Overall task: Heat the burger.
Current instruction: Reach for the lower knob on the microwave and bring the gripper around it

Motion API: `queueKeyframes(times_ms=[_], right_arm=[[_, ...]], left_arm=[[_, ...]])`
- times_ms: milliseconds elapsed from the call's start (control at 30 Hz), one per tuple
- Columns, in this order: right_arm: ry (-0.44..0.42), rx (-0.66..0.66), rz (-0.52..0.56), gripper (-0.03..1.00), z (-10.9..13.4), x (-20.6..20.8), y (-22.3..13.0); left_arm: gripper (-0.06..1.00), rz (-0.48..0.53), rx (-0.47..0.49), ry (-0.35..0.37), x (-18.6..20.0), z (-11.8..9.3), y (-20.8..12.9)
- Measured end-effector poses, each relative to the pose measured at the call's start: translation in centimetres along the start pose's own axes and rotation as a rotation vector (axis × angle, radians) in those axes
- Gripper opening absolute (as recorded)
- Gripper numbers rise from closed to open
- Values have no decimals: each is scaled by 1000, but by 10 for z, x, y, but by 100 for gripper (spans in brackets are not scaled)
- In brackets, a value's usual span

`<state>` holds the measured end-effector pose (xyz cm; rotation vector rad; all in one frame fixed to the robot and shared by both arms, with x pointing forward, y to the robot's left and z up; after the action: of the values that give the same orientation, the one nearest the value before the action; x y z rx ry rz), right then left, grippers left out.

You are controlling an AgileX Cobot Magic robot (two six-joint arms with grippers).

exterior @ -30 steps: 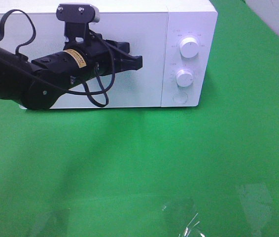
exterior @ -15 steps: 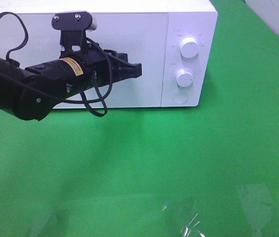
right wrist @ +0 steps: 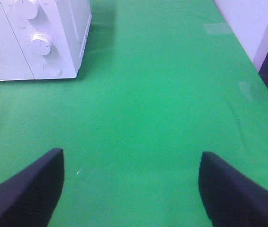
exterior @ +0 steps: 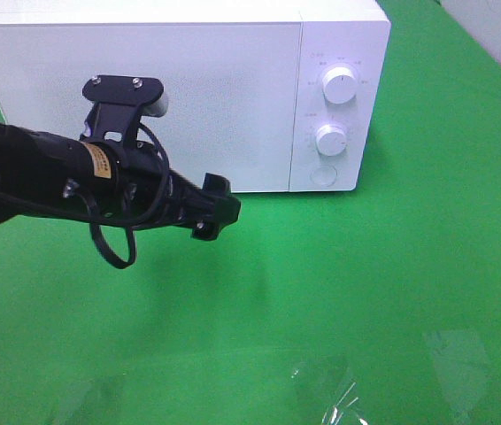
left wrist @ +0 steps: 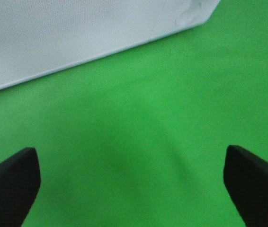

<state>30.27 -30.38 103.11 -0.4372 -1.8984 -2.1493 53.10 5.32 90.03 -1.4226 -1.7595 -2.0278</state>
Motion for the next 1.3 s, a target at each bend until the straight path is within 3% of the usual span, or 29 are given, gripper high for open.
queueKeyframes(times_ms=[100, 133, 167, 200, 400, 533, 633, 700, 867, 933, 1033, 1100, 1300], right_arm=[[0, 0, 0, 76, 0, 0, 0], [0, 0, 0, 76, 0, 0, 0], [0, 0, 0, 76, 0, 0, 0], [0, 0, 0, 76, 0, 0, 0], [0, 0, 0, 76, 0, 0, 0], [0, 0, 0, 76, 0, 0, 0], [0, 0, 0, 76, 0, 0, 0], [0, 0, 0, 76, 0, 0, 0], [0, 0, 0, 76, 0, 0, 0], [0, 0, 0, 76, 0, 0, 0], [0, 0, 0, 76, 0, 0, 0], [0, 0, 0, 76, 0, 0, 0], [0, 0, 0, 76, 0, 0, 0]], left_arm=[[97, 77, 11, 16, 10, 6, -8], [97, 170, 31, 42, 21, 17, -19], [97, 170, 31, 42, 21, 17, -19], [97, 258, 42, 67, 32, 27, -29], [97, 362, 69, 119, 61, 49, -38], [97, 535, 83, 150, 104, 54, -57], [97, 554, 84, 157, 111, 56, -60], [97, 633, 141, 189, 134, 69, -69], [97, 677, 199, 216, 149, 87, -76], [97, 685, 321, 210, 168, 107, -82], [97, 675, 355, 199, 171, 109, -82], [97, 592, 464, 173, 184, 116, -77], [97, 521, 506, 189, 204, 116, -82]])
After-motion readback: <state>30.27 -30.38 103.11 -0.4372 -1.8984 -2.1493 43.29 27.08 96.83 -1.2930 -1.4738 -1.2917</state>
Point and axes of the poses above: a point on each arm's last joint axis where the gripper is mounted, x pointing back along that axis away from the gripper, z along the wrist's bending axis when the last joint is at zero, y = z × x, the point moved 7 cm from there along -x, pointing out along that axis toward the gripper, and after that the axes turned 4 degrees about -x, right-handed, at the moved point
